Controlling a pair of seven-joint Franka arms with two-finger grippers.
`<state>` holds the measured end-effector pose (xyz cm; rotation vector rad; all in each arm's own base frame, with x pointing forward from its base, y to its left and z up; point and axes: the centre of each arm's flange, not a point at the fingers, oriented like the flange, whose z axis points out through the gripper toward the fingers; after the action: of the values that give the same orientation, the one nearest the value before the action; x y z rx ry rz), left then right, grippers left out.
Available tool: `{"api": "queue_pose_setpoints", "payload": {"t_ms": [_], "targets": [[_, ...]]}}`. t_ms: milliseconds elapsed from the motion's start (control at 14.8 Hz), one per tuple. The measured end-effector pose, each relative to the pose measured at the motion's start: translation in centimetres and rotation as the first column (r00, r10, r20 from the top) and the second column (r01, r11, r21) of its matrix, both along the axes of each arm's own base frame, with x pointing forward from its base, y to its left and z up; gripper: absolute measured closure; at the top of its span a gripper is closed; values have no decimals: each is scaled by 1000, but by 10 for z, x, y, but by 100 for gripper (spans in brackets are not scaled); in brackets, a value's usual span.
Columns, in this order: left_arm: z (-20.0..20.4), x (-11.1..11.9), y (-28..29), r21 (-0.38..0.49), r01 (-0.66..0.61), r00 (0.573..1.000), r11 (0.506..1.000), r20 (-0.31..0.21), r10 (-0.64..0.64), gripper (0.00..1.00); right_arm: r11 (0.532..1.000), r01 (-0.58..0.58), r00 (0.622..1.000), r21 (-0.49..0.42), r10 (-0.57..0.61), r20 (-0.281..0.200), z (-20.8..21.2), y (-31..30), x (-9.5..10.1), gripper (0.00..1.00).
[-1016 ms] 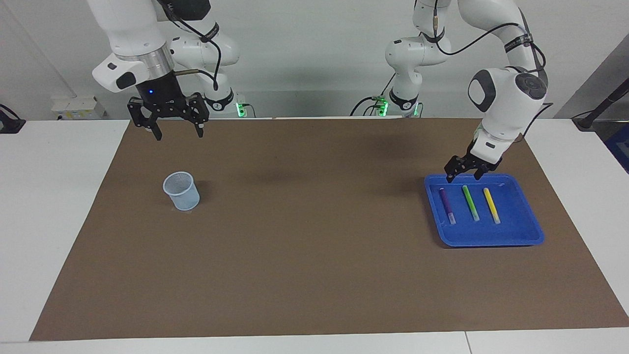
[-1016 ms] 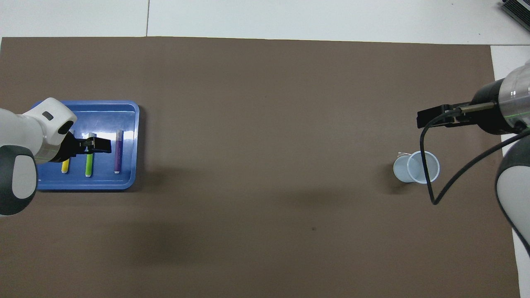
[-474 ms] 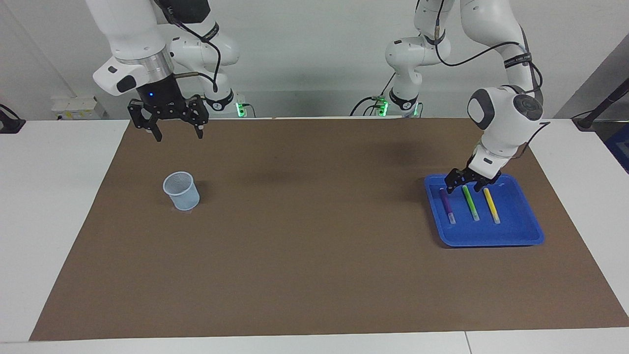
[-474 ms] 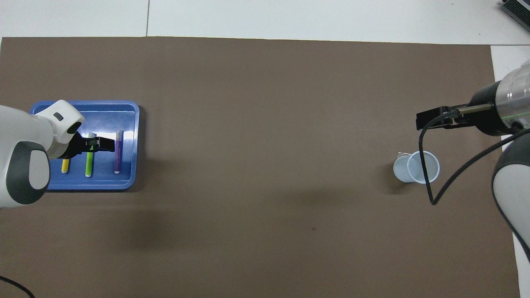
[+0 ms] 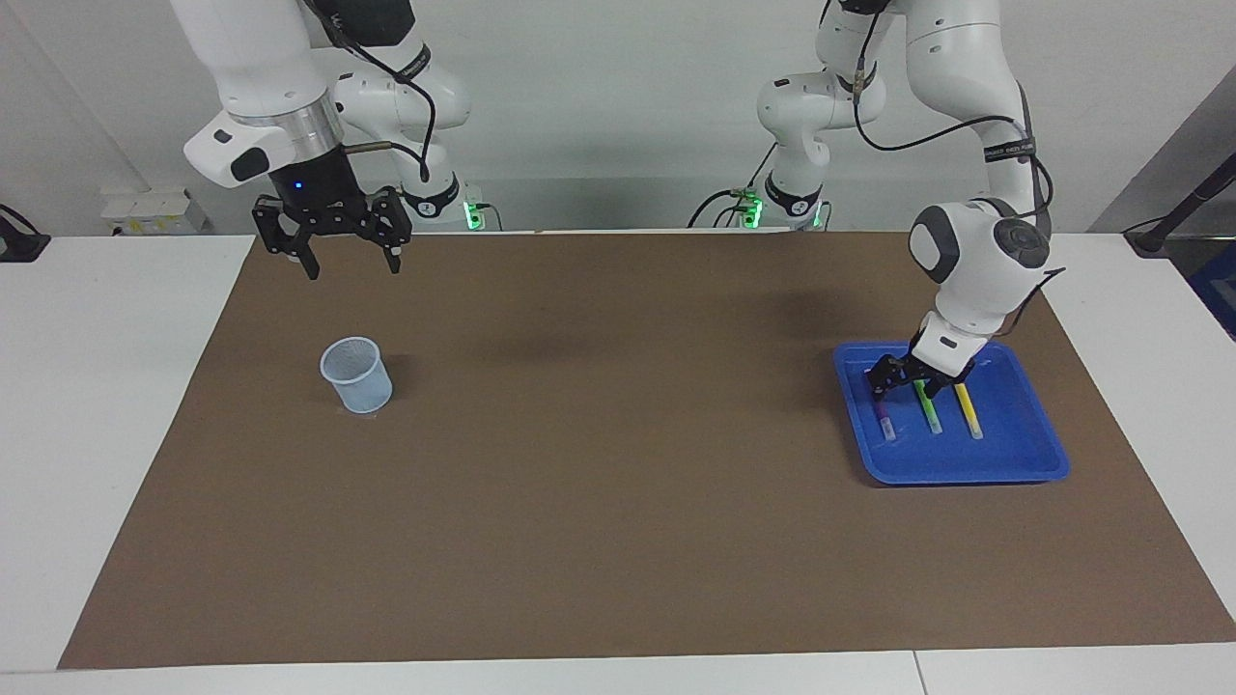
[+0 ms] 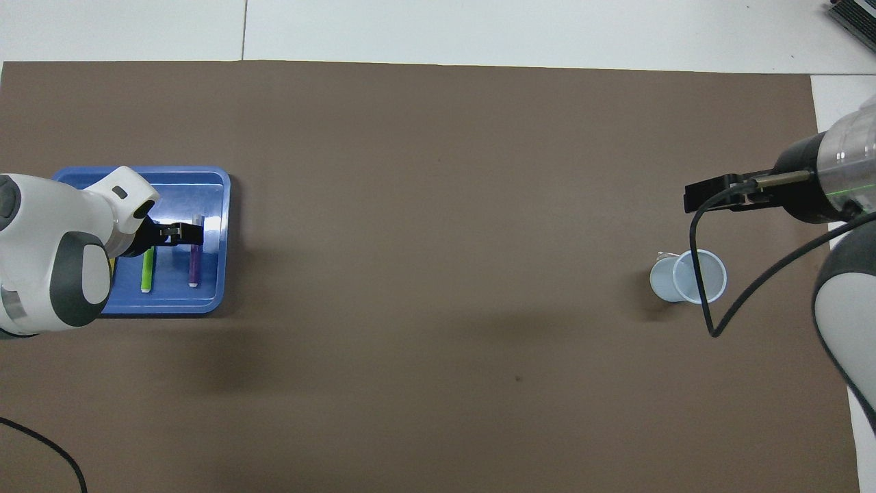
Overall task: Transfer and insert pens with both arms
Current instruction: 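Reach the left gripper over the tray to the purple pen, then grasp the purple pen with the left gripper while the right gripper approaches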
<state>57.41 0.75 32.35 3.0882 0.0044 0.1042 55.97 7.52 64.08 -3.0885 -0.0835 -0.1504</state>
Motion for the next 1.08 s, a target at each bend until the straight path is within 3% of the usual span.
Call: {"api": "queue_pose_setpoints", "payload": {"t_ms": [339, 406, 542, 610, 948, 1084], "targets": [[-16, 4, -3, -14, -9, 1000, 1000, 7, 9, 0, 998, 22, 1000, 61, -22, 1, 0, -6, 2, 0], [-16, 4, -3, -14, -9, 1000, 1000, 8, 9, 9, 998, 21, 1000, 63, -22, 0, 0, -6, 2, 0], [-16, 4, -3, -14, -9, 1000, 1000, 9, 10, 11, 997, 21, 1000, 77, -21, -2, -1, -4, 2, 0], [-17, 4, -3, -14, -9, 1000, 1000, 9, 10, 19, 996, 20, 1000, 85, -20, -3, -1, -3, 2, 0], [-22, 5, -6, -15, -7, 1000, 1000, 10, 7, 20, 980, 82, 996, 180, -85, 10, -9, 9, 7, 0], [-25, 6, -8, -16, -12, 1000, 1000, 11, 13, 26, 967, 130, 991, 221, -136, 11, -11, 12, 9, 0]]}}
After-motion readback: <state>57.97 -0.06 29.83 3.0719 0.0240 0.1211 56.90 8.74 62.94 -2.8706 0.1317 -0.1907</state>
